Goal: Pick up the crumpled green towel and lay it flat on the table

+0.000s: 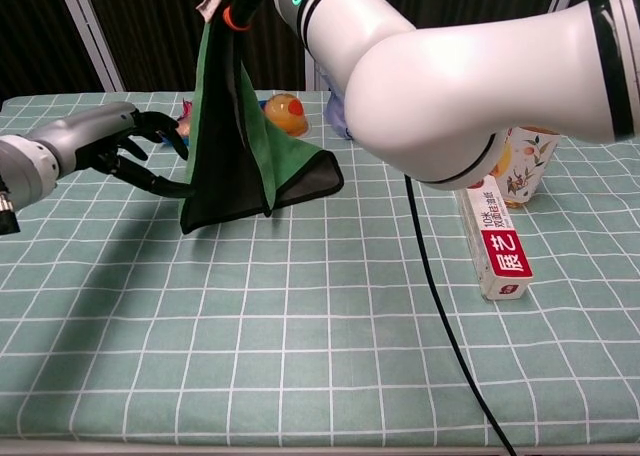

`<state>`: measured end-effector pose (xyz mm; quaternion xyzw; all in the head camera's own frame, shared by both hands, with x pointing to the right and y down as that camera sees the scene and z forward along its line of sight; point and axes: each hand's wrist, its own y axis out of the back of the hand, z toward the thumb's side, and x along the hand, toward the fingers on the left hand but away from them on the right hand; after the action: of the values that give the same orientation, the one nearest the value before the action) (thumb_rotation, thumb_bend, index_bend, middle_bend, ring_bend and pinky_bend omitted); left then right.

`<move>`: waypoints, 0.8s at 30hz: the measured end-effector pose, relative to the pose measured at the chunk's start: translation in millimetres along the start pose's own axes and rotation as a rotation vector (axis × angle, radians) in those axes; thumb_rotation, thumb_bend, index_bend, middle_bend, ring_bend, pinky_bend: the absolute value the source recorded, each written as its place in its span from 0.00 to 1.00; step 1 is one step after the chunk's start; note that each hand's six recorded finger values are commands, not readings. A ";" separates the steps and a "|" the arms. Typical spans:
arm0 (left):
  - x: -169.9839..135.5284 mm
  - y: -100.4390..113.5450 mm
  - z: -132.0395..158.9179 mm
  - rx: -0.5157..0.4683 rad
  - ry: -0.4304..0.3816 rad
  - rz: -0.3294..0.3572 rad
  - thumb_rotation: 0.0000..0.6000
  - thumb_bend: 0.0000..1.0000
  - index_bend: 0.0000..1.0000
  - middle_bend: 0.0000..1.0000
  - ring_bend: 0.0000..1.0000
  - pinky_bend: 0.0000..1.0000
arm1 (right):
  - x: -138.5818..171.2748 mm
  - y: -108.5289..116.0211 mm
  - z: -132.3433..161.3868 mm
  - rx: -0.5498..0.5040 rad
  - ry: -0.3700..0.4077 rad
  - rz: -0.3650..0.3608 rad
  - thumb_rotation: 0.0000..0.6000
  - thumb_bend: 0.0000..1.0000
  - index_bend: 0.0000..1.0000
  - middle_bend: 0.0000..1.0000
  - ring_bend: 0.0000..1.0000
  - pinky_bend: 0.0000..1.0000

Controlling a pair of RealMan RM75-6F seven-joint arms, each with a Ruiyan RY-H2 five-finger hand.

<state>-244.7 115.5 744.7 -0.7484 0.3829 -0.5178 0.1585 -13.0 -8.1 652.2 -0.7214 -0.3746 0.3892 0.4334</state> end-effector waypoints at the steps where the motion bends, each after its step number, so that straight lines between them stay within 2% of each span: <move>1: 1.1 -0.8 -2.2 -0.001 0.008 0.004 0.81 0.04 0.47 0.17 0.15 0.23 | 0.7 0.3 -1.0 -0.006 -0.001 0.002 1.00 0.59 0.73 0.33 0.17 0.07; 5: 5.9 -3.7 -9.6 -0.023 0.036 0.024 0.85 0.09 0.51 0.20 0.16 0.23 | 4.4 1.1 -6.5 -0.041 -0.008 0.017 1.00 0.59 0.73 0.33 0.17 0.07; 10: 9.9 -6.5 -16.4 -0.050 0.055 0.054 0.94 0.17 0.60 0.28 0.20 0.25 | 9.6 3.0 -13.4 -0.053 -0.010 0.028 1.00 0.59 0.73 0.33 0.17 0.07; 13: 8.8 -8.0 -18.7 -0.075 0.060 0.054 0.94 0.19 0.62 0.28 0.20 0.25 | 14.6 3.9 -17.8 -0.057 -0.009 0.032 1.00 0.59 0.73 0.33 0.17 0.07; 16: 7.7 -11.2 -19.1 -0.089 0.059 0.034 0.82 0.20 0.60 0.28 0.20 0.25 | 19.0 3.4 -23.3 -0.047 -0.010 0.039 1.00 0.59 0.73 0.33 0.17 0.07; 20: 2.9 -13.8 -12.8 -0.111 0.042 0.006 0.64 0.14 0.52 0.28 0.20 0.25 | 16.3 1.6 -23.9 -0.033 -0.020 0.041 1.00 0.59 0.72 0.33 0.17 0.07; 24: -2.7 -15.3 -2.7 -0.105 0.019 -0.013 0.56 0.11 0.47 0.27 0.20 0.25 | 11.0 -2.4 -19.8 -0.030 -0.030 0.043 1.00 0.59 0.72 0.33 0.17 0.07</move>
<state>-241.3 127.9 753.7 -0.7533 0.4062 -0.5050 0.1120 8.6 -4.3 658.2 -0.7298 -0.3713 0.4035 0.4084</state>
